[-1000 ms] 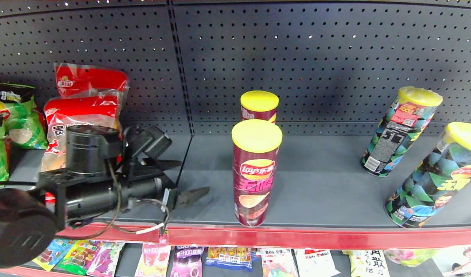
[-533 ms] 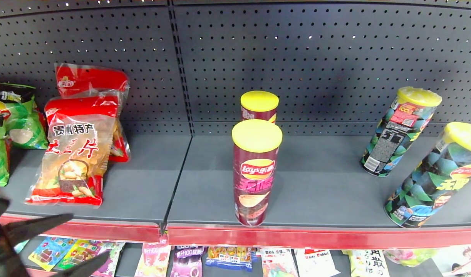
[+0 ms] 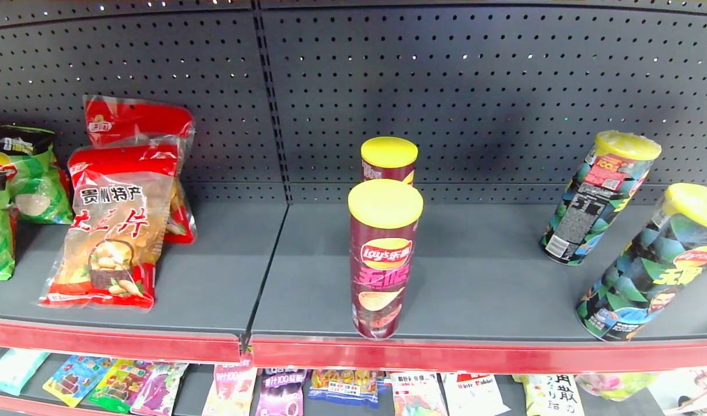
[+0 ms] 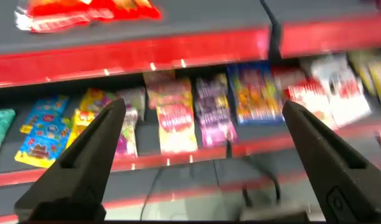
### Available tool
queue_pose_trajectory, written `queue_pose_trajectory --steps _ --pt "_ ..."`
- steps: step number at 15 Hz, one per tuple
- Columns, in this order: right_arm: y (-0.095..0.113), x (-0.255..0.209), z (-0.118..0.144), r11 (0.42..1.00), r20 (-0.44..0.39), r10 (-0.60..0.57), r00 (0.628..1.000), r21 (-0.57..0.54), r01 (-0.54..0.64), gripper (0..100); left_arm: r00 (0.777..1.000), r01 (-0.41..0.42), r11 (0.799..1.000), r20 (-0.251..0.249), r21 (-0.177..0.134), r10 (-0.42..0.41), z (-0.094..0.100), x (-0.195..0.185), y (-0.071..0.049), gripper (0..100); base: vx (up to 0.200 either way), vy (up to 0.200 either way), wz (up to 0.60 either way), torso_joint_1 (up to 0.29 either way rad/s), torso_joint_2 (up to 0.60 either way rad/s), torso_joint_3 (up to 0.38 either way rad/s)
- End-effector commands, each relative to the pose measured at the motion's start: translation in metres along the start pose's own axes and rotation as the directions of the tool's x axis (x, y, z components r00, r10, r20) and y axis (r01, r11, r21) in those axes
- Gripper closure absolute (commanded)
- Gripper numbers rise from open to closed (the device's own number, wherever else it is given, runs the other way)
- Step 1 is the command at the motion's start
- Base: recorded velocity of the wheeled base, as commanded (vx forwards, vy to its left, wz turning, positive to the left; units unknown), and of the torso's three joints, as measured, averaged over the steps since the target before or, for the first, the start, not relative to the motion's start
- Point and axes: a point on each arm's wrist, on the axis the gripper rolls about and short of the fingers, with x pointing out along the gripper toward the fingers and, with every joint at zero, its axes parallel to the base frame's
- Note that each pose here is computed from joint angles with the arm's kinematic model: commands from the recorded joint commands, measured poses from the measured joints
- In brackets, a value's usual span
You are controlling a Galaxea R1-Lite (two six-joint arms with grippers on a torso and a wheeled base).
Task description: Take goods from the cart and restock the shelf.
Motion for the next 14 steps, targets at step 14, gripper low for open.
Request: queue_pose_trajectory --steps 14 --pt "0.0 0.0001 0.0001 1.0 -0.001 0.001 1.0 0.001 -0.001 0 1.0 -0.018 1.0 0.02 0.003 0.018 -0.0109 0.0007 -0.0002 0 -0.014 0.0 0.0 0.0 0.0 0.0"
